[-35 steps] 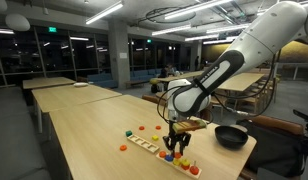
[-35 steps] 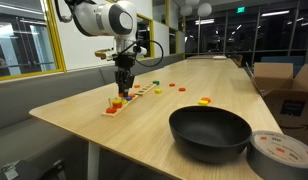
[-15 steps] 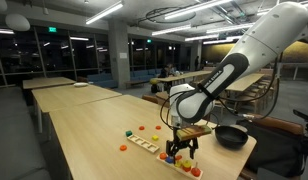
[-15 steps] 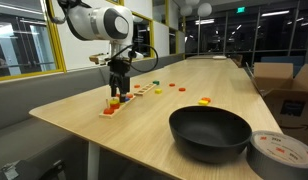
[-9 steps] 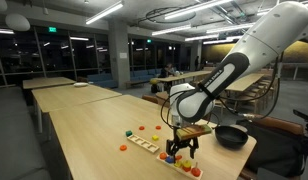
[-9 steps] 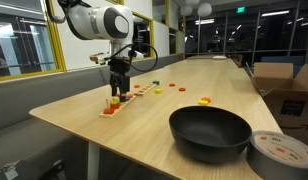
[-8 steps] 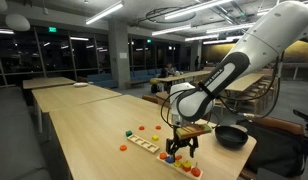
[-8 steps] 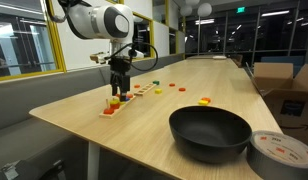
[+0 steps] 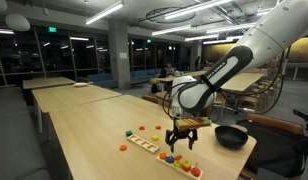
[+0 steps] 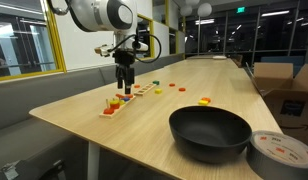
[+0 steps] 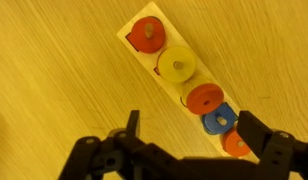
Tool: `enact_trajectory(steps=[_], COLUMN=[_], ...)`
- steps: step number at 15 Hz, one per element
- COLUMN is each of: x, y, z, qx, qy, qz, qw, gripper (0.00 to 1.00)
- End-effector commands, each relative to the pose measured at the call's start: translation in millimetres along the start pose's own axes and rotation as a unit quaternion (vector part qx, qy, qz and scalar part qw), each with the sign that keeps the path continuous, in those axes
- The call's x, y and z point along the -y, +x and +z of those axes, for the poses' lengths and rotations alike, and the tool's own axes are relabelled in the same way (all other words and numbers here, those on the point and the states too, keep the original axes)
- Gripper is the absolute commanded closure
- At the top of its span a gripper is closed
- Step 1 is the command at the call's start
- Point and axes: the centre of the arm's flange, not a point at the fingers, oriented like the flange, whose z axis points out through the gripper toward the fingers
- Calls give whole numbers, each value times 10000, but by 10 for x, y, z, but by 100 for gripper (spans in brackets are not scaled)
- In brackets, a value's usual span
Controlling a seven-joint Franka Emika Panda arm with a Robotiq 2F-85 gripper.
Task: Put the orange object in the middle position on the wooden board
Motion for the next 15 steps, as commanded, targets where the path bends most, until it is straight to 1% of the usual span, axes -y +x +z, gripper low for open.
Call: enact_trajectory(steps=[1,4,15], x=[-158,-207,-200], y=[33,51,-64], z=[-150,-139,-66], qx=[-168,-177,-72], qy=[-92,-192,-458], qz=[280,288,95], qw=[9994,9992,9989], gripper=[0,0,0])
